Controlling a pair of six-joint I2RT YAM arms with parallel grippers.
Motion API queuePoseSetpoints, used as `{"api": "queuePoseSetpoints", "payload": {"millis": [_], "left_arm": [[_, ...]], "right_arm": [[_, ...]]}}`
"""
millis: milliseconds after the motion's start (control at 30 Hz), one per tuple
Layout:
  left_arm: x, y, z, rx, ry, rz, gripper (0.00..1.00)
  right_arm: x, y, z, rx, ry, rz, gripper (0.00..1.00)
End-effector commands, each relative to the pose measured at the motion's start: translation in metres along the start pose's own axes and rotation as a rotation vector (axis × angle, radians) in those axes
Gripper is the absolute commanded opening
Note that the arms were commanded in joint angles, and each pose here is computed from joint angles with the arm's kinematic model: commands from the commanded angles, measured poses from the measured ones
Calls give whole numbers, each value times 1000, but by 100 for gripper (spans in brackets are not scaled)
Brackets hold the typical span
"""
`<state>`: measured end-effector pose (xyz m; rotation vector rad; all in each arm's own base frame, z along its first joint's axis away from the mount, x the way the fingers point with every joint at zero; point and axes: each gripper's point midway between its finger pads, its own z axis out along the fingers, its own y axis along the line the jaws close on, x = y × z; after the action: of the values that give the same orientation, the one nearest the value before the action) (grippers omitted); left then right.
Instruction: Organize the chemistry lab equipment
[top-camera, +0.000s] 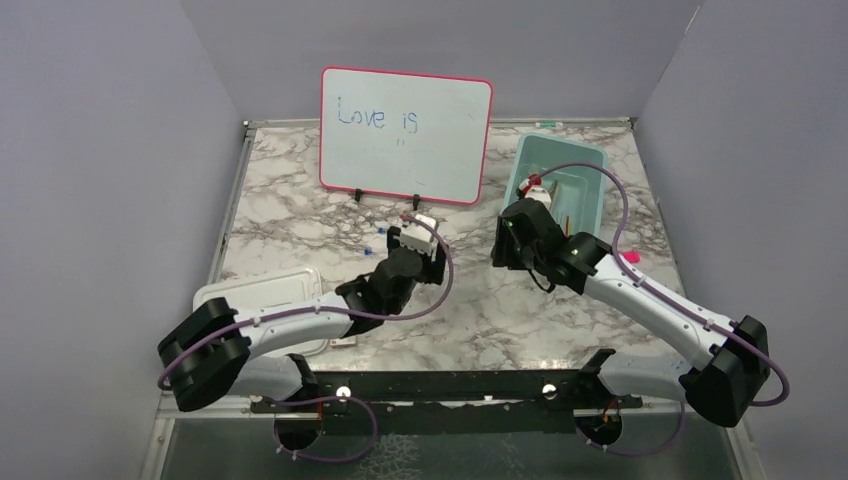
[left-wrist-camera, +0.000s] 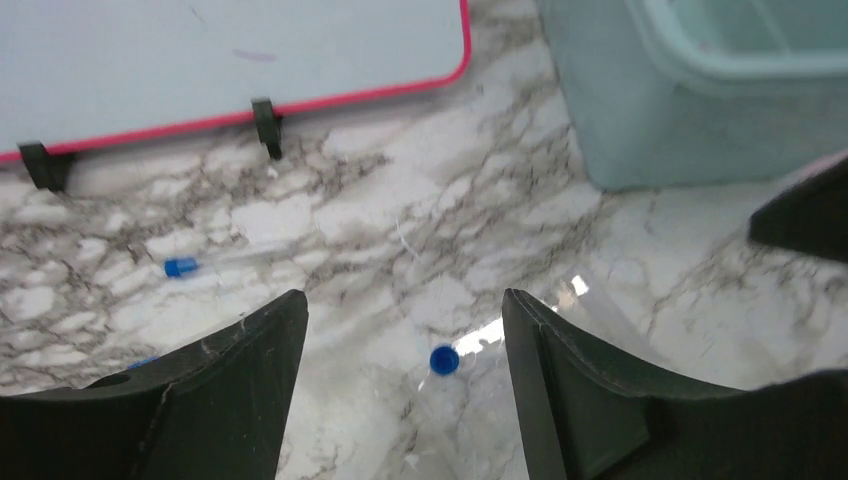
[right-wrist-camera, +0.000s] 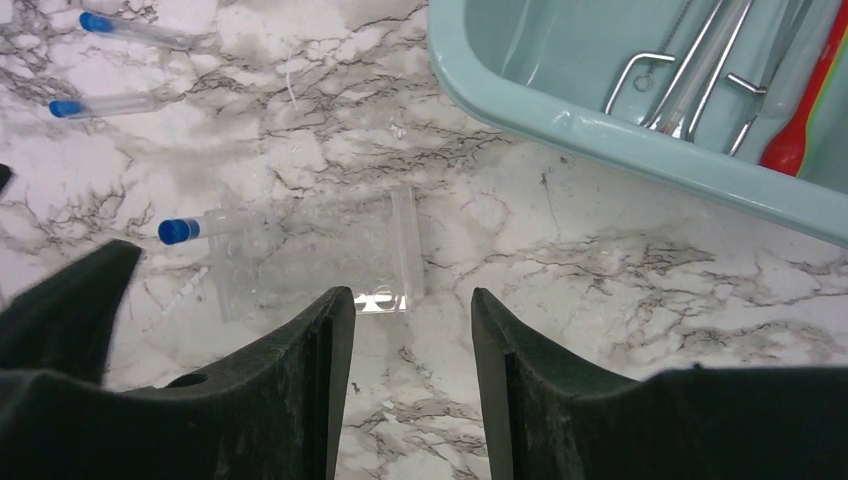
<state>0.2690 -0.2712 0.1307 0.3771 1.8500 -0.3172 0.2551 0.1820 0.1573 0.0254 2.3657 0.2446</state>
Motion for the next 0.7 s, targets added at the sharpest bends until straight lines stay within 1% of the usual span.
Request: {"api": "queuePoseSetpoints", "payload": {"millis": [0, 133, 333, 500, 600, 667], "left_arm": [[-72, 15, -6, -63, -104, -128, 75], [-81, 32, 1, -97, -37, -221, 75], [-67, 77, 10, -165, 104, -451, 76], [-47, 117, 3, -245, 176, -606, 76], [-35, 140, -7, -321, 193, -680, 76], [-27, 156, -15, -371, 196, -736, 76]], "right_arm": [[-21, 19, -9, -99, -55, -11, 52], [-28, 35, -6, -160, -59, -61, 53], [-51, 75, 11, -259, -61, -155, 55], [-60, 122, 43, -371, -6, -253, 56], [-57, 149, 65, -459, 31, -329, 56], [-50, 163, 88, -494, 66, -371, 57]]}}
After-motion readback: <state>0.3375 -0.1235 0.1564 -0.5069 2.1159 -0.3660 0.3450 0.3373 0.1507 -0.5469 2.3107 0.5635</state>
